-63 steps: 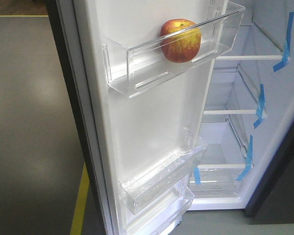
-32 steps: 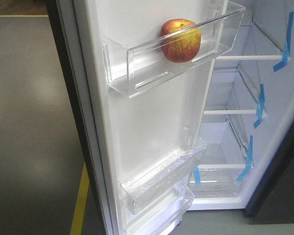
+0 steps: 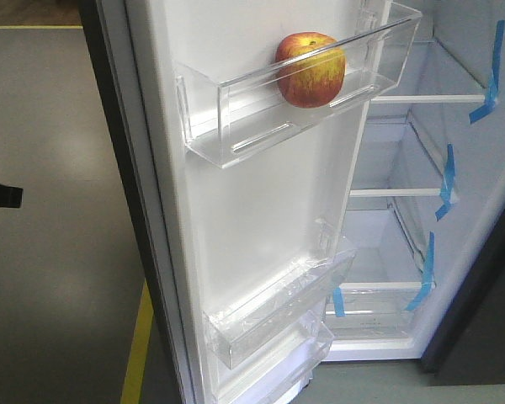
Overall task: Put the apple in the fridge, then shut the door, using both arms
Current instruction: 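Move the left gripper toward the outer edge of the refrigerator door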
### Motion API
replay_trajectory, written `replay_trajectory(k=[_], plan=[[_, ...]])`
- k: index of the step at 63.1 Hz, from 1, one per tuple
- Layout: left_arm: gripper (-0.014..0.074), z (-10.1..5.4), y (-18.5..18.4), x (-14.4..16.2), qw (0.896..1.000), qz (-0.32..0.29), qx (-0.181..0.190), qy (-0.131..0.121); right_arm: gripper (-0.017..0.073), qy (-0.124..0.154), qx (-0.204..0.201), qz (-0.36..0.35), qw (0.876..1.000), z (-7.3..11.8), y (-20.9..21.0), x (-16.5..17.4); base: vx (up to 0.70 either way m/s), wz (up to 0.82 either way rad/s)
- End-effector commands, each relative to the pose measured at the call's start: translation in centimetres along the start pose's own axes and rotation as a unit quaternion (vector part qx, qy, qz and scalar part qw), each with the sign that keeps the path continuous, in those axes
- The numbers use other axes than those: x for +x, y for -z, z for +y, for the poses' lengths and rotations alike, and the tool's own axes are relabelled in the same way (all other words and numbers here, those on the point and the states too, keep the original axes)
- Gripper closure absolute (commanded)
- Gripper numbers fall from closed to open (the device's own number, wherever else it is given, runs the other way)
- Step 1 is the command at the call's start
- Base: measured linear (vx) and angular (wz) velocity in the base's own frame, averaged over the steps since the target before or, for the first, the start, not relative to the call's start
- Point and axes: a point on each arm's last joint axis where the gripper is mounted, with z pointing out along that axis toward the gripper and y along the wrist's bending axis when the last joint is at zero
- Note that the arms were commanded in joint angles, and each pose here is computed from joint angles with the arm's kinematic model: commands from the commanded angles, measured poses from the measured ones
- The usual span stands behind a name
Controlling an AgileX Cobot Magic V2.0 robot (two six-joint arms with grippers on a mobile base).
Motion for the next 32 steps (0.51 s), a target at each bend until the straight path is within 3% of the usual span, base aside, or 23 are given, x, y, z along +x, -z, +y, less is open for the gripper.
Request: replay_trajectory(k=[1,14,32], plan=[[0.06,-0.2,-0.4,-2.2,0.999,-0.032,0.02,0.0,0.0004,-0.004,-0.001,-0.033,0.999,0.1,0.3,-1.0,0.0,0.0],[0.06,-1.3,-4.1,-4.2,0.995,-0.024,0.096,0.002,0.0004,-0.004,-0.001,-0.033,0.999,0.1,0.3,-1.0,0.0,0.0],[0.06,-2.8,-8.9,-7.6,0.978,-0.023,0.207,0.031,0.0004,-0.004,-0.001,-0.033,0.999,0.1,0.3,-1.0,0.0,0.0]])
